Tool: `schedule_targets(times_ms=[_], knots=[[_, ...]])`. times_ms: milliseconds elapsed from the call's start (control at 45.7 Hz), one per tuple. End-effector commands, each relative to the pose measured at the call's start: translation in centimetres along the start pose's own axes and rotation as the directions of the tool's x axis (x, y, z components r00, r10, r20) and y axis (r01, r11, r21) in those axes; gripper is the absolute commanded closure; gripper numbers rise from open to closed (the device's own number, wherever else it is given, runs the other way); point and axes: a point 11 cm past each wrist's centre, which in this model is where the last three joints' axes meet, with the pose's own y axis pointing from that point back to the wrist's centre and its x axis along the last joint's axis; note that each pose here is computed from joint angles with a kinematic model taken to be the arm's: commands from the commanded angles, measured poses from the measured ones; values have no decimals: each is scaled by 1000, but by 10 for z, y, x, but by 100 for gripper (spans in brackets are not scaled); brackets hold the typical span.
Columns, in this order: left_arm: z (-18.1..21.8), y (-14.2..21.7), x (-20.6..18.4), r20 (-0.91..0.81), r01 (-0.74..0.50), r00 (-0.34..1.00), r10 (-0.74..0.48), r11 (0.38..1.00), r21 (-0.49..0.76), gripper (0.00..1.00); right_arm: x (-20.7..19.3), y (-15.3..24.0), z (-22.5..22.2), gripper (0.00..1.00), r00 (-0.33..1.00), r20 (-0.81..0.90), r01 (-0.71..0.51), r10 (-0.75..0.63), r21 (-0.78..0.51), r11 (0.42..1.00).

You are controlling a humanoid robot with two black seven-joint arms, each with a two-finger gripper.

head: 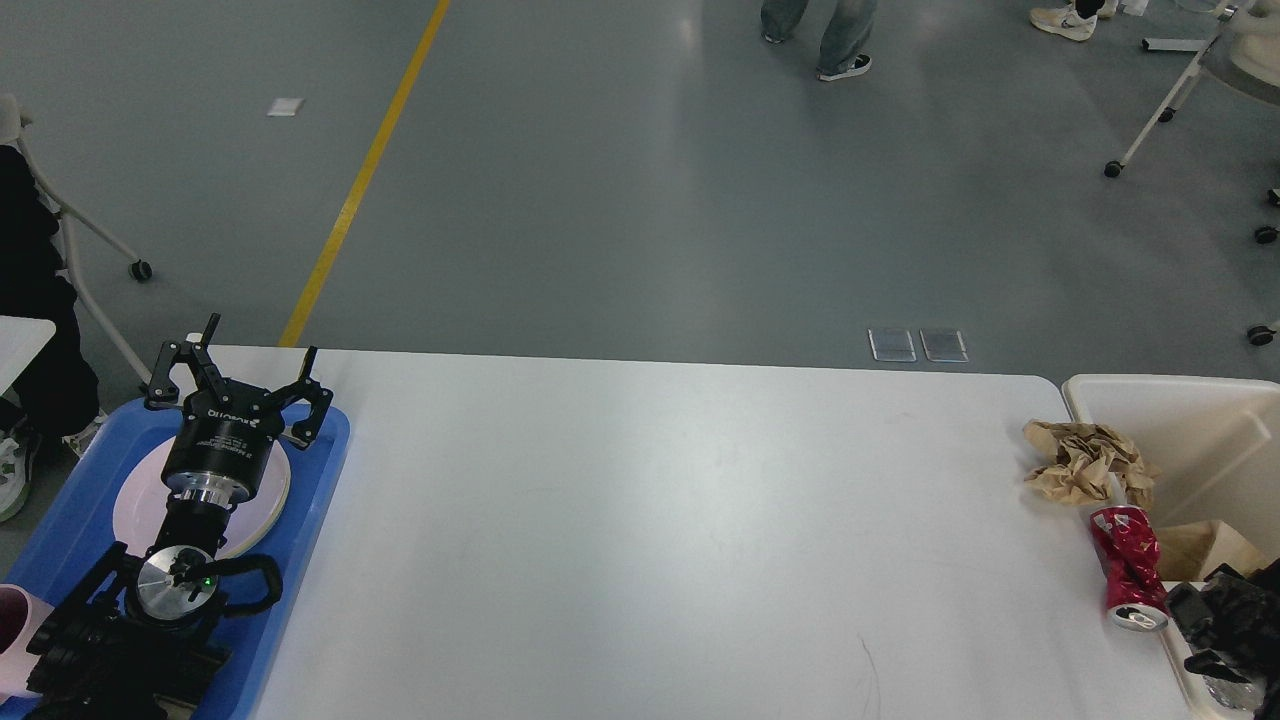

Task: Tidy desktop
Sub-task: 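Raise the right gripper and move it over the crumpled brown paper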

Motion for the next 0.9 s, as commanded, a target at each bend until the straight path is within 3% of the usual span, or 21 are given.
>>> schedule_targets(times_ms=[0,350,525,679,876], knots=[[0,0,0,0,0,1000,0,1000,0,4,0,0,-1,0,1000,-1,4,-4,1,1000],[0,-1,-1,1,2,1000,-2,1000,0,4,27,9,-22,0,999,34,20,-21,35,999],[0,0,0,1,0,1000,0,1000,1,4,94,26,-29,0,987,61,146,-150,69,987],[0,0,0,1,0,1000,0,1000,1,4,144,71,-61,0,961,-22,276,-277,163,947],[-1,-1,-1,-2,2,1000,-2,1000,0,4,184,173,-112,0,849,-395,464,-350,244,851]])
